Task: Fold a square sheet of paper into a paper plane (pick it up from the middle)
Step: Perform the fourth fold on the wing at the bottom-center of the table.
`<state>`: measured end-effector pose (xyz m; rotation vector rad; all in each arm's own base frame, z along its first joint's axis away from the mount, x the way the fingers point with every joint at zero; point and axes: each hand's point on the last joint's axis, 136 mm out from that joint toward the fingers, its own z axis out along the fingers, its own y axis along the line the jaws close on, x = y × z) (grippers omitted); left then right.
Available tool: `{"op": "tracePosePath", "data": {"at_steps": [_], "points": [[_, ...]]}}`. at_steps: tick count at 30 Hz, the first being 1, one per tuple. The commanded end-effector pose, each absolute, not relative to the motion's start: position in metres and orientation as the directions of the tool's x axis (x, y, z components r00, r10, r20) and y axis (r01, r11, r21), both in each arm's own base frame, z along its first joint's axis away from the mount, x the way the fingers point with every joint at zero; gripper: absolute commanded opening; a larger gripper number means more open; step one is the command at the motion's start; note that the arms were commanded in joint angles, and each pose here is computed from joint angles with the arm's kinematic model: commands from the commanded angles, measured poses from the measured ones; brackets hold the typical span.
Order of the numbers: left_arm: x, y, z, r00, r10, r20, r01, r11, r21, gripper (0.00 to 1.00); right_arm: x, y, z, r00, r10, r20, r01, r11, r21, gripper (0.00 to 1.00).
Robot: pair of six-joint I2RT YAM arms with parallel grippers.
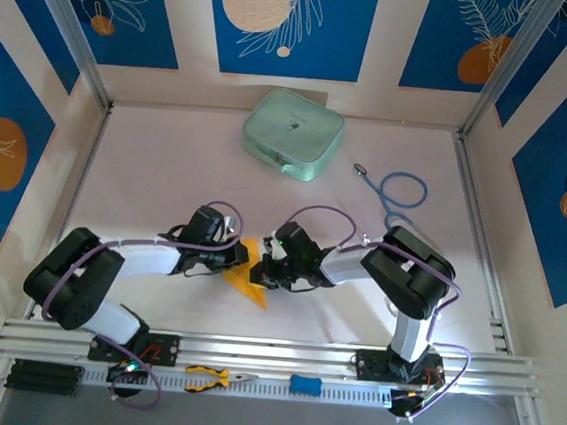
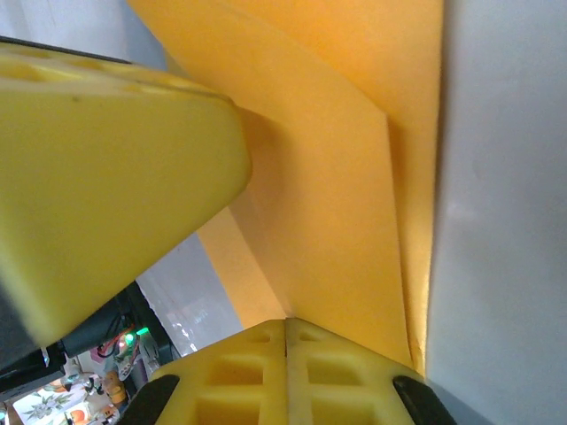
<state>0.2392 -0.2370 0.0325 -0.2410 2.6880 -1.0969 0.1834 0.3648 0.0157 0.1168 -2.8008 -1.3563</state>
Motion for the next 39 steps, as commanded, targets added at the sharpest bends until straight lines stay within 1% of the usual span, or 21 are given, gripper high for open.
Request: {"op": "tracePosePath", "data": {"at_steps": [1,4,13,22,27,34,39], "points": [[0.240,-0.231,0.022,-0.962,-0.224,-0.158,-0.055,0.723,-0.688,0.00,0.167,0.333,-0.018,-0.995,-0.052,0.089,0.023,0.727,0.686,0.03],[0.243,-0.229,0.016,-0.958,-0.244,-0.151,-0.069,0.709,-0.702,0.00,0.167,0.333,-0.019,-0.994,-0.052,0.092,0.025,0.729,0.684,0.03],[0.265,-0.206,0.009,-0.940,-0.295,-0.171,-0.116,0.748,-0.653,0.00,0.160,0.328,-0.026,-0.992,-0.062,0.114,0.029,0.747,0.665,0.03],[0.293,-0.188,0.009,-0.922,-0.345,-0.173,-0.153,0.739,-0.656,0.00,0.156,0.326,-0.027,-0.990,-0.074,0.121,0.024,0.749,0.662,0.03],[0.309,-0.174,0.008,-0.912,-0.378,-0.161,-0.190,0.735,-0.651,0.00,0.155,0.325,-0.027,-0.989,-0.078,0.122,0.023,0.747,0.664,0.03],[0.320,-0.154,0.003,-0.893,-0.436,-0.116,-0.255,0.700,-0.667,0.00,0.155,0.324,-0.029,-0.989,-0.076,0.126,0.027,0.749,0.662,0.03],[0.328,-0.154,0.027,-0.886,-0.442,-0.140,-0.227,0.678,-0.699,0.00,0.156,0.326,-0.029,-0.989,-0.076,0.128,0.028,0.748,0.663,0.03]]}}
